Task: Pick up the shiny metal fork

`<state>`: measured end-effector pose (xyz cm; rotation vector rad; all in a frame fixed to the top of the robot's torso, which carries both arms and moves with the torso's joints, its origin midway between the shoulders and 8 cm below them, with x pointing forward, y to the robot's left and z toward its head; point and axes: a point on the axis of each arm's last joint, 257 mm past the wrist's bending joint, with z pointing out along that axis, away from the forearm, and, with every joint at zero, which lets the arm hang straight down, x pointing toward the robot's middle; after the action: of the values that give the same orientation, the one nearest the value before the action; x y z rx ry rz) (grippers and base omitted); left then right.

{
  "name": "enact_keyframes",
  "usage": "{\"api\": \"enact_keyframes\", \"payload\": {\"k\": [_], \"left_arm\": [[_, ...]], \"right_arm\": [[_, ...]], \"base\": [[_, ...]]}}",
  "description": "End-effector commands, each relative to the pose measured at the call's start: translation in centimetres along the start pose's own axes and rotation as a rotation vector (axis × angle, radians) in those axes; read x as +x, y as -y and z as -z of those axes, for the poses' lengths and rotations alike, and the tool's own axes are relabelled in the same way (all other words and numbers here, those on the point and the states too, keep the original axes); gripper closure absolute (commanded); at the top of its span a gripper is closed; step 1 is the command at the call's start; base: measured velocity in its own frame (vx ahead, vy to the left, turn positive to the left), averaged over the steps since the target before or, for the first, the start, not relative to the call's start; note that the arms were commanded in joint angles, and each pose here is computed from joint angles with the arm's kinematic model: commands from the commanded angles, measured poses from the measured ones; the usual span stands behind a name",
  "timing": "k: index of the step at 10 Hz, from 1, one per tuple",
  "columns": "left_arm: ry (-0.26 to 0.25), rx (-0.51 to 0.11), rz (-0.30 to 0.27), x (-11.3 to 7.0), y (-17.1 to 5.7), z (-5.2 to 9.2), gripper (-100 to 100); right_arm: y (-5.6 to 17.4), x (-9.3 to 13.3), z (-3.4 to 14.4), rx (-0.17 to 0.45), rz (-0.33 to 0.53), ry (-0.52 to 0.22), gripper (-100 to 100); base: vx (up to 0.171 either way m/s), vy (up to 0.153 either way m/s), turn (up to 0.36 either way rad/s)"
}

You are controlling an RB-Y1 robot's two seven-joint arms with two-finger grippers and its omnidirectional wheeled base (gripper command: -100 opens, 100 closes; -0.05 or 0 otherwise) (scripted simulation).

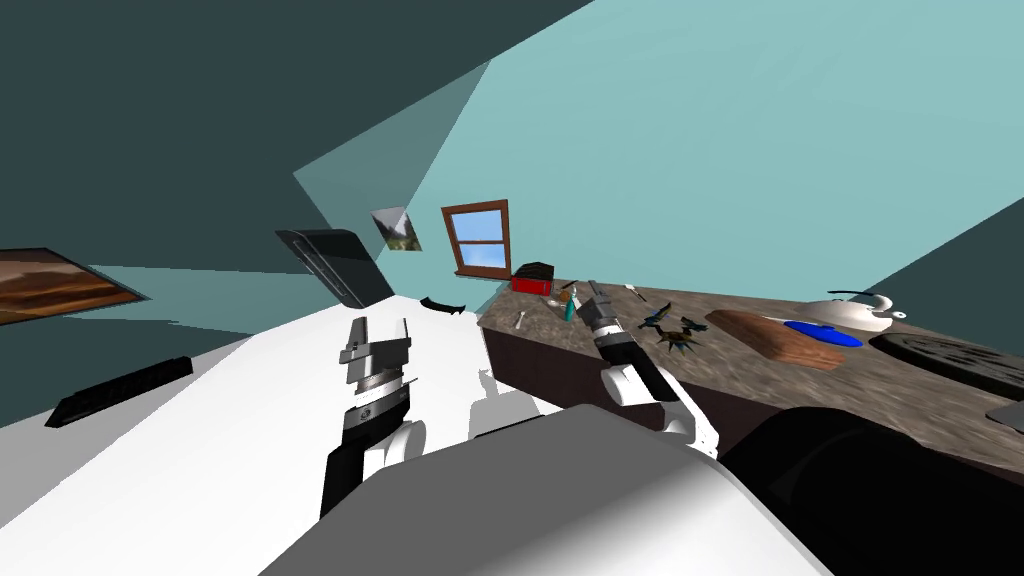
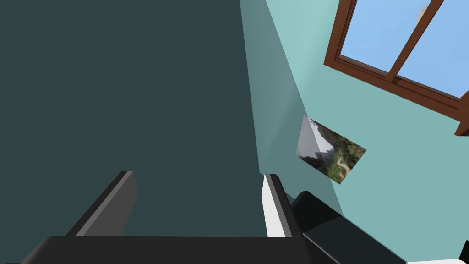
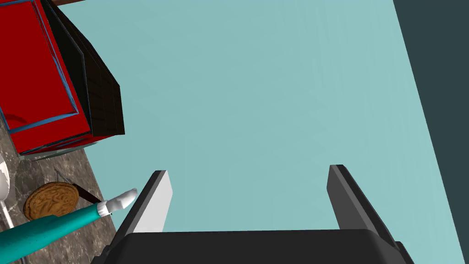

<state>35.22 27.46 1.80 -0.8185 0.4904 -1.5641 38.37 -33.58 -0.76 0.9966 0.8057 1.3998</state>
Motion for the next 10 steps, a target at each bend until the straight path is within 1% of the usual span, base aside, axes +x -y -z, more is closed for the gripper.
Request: {"api": "enact_keyframes", "payload": {"k": [1, 2, 3, 4, 5, 6, 7, 8, 9, 10], "left_arm": [[0.000, 0.000, 0.000, 0.0, 0.0, 0.0, 0], [0.000, 0.000, 0.000, 0.0, 0.0, 0.0, 0], [0.000, 0.000, 0.000, 0.0, 0.0, 0.0, 0], [0.000, 0.000, 0.000, 0.0, 0.0, 0.0, 0], [0.000, 0.000, 0.000, 0.0, 0.0, 0.0, 0], [0.000, 0.000, 0.000, 0.0, 0.0, 0.0, 0], [0.000, 0.000, 0.000, 0.0, 0.0, 0.0, 0], [0.000, 0.000, 0.000, 0.0, 0.0, 0.0, 0], [0.000, 0.000, 0.000, 0.0, 0.0, 0.0, 0], [0.000, 0.000, 0.000, 0.0, 0.0, 0.0, 0]], "right_arm": [[0.2, -0.3, 0.0, 0.011, -0.026, 0.005, -100], [1.0, -1.8, -0.1, 0.053, -0.061, 0.028, -100], [1.2, -1.8, -0.1, 0.061, -0.087, 0.032, -100], [1.2, -1.8, -0.1, 0.061, -0.095, 0.032, -100], [1.8, -3.4, -0.1, 0.099, -0.131, 0.058, -100], [2.1, -3.5, 0.0, 0.111, -0.156, 0.065, -100], [2.1, -3.5, 0.0, 0.111, -0.167, 0.066, -100], [2.7, -5.1, 0.0, 0.147, -0.201, 0.096, -100], [3.1, -5.2, 0.1, 0.161, -0.227, 0.105, -100], [3.1, -5.2, 0.1, 0.160, -0.242, 0.107, -100]], "base": [[-0.009, 0.002, 0.001], [-0.017, 0.013, 0.216], [-0.018, 0.006, 0.133], [-0.008, 0.001, -0.016], [-0.015, 0.014, 0.226], [-0.014, 0.008, 0.120], [-0.006, 0.005, -0.014], [-0.013, 0.014, 0.228], [-0.013, 0.009, 0.136], [-0.006, 0.005, -0.010]]}}
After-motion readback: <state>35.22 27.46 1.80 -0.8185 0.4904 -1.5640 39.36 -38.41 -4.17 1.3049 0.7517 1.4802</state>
